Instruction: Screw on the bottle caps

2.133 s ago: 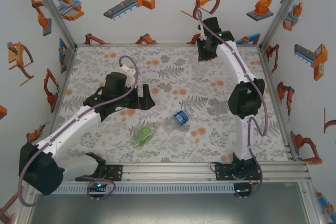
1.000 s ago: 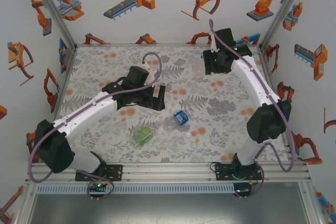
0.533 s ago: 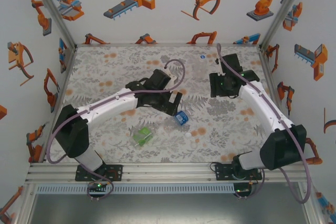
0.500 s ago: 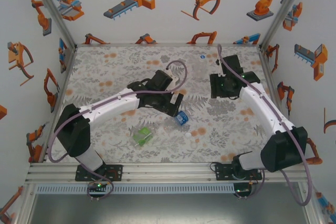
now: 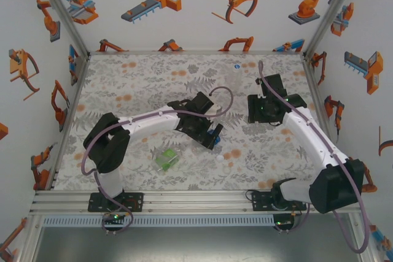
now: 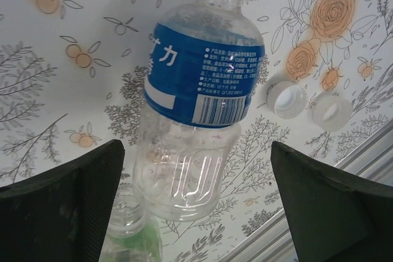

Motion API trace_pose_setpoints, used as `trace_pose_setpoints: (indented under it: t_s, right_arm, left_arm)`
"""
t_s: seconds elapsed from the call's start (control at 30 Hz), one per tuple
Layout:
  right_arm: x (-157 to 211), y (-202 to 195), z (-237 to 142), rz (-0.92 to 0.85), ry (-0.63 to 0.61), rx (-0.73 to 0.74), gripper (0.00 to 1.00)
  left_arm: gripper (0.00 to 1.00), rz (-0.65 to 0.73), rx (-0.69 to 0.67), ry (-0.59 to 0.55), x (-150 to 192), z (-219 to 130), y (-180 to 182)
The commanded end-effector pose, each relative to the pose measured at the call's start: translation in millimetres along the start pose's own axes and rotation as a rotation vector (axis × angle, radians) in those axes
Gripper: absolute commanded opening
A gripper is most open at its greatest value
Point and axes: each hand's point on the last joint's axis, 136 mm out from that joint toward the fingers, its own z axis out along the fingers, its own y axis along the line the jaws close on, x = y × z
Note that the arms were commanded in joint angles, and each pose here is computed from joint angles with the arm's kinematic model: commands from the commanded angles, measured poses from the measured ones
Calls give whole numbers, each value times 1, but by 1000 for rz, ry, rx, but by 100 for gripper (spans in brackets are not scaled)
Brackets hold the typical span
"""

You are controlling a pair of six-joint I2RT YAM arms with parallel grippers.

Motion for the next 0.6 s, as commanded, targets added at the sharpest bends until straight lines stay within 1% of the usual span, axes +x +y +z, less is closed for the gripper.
trace_pose_setpoints:
  t_s: [0.0,0.2,0.33,0.57]
  right_arm:
    - [3,-1,-4,31,-17,-12,56]
    - [9,0,-3,37,-13,-22,56]
    - [11,2,-2,51,-10,-36,55]
    - [12,5,1,61,-8,-53,55]
  left_arm:
    - [95,24,31,33,12,10,-5]
    - [89,18,41,62,24,20,-6]
    - [86,19,34,40,25,17,-4]
    - [81,12,19,38,25,19,-1]
